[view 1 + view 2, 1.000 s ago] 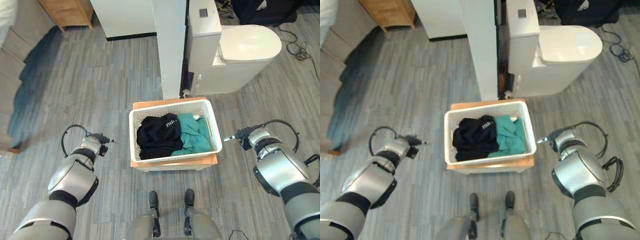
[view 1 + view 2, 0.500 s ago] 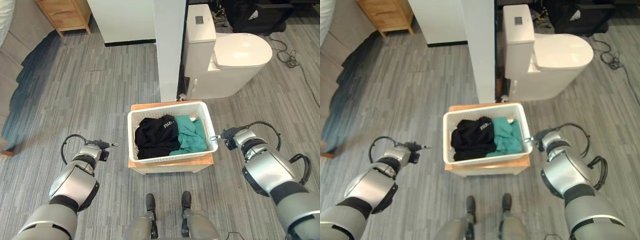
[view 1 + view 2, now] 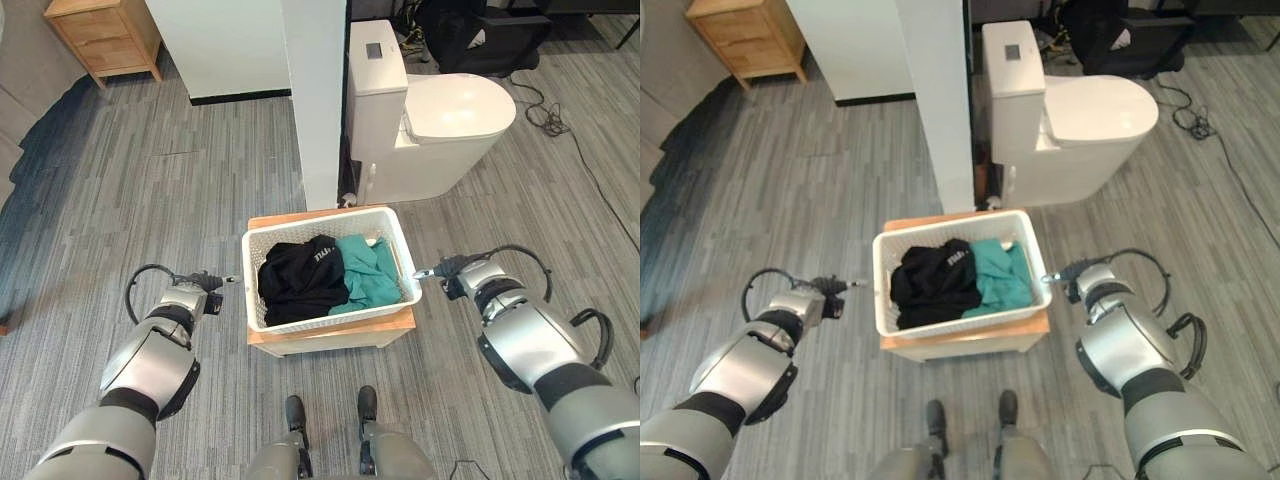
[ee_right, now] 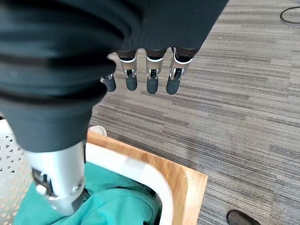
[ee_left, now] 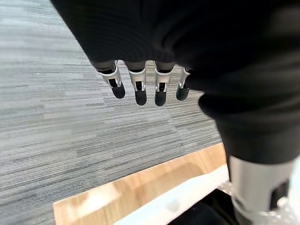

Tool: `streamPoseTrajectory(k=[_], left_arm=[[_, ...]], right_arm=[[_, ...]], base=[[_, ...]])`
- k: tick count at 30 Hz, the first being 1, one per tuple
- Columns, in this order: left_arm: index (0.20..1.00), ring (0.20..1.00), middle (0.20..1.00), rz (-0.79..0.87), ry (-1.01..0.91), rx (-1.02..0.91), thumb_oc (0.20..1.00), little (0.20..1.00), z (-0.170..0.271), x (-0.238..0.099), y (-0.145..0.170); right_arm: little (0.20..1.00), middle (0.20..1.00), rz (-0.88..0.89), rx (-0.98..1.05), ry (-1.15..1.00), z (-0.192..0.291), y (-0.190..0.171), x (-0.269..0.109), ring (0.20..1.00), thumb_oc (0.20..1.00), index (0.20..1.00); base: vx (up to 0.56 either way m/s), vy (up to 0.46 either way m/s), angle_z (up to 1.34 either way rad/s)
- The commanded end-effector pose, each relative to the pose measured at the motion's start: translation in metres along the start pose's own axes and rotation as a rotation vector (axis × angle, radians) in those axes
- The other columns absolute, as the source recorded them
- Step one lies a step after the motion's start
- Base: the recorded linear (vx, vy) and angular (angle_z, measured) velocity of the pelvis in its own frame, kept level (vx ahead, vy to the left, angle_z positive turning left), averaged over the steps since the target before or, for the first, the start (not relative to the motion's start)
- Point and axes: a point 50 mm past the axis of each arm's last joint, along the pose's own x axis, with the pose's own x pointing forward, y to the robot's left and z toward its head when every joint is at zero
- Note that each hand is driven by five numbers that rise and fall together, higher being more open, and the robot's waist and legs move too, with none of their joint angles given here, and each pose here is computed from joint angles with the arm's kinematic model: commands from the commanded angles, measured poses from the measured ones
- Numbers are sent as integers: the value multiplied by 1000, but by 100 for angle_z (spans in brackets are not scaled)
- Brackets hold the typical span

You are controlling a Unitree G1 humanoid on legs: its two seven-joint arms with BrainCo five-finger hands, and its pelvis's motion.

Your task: Grab the laundry basket,head to the washer,open it,put in the laundry and shut it.

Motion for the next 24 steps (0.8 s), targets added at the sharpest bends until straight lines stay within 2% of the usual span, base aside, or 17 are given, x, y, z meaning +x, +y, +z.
streamPoseTrajectory(k=[1, 14, 24], left_arm=[[1000, 1000, 1000, 93, -64, -14, 1000, 1000, 40, -9, 16], [1000, 1000, 1000, 132, -139, -26, 1000, 1000, 70, -18, 28], [1000, 1000, 1000, 172, -174, -25, 1000, 1000, 83, -23, 39]], right_arm=[[1000, 1000, -92, 21, -36, 25, -25, -12, 1000, 1000, 1000], [1000, 1000, -120, 58, -178, 64, -33, -26, 1000, 1000, 1000], [1000, 1000, -98, 28, -287, 95, -15, -35, 1000, 1000, 1000]], base=[[0, 0, 0], [-7, -4, -1], [16, 8, -11]])
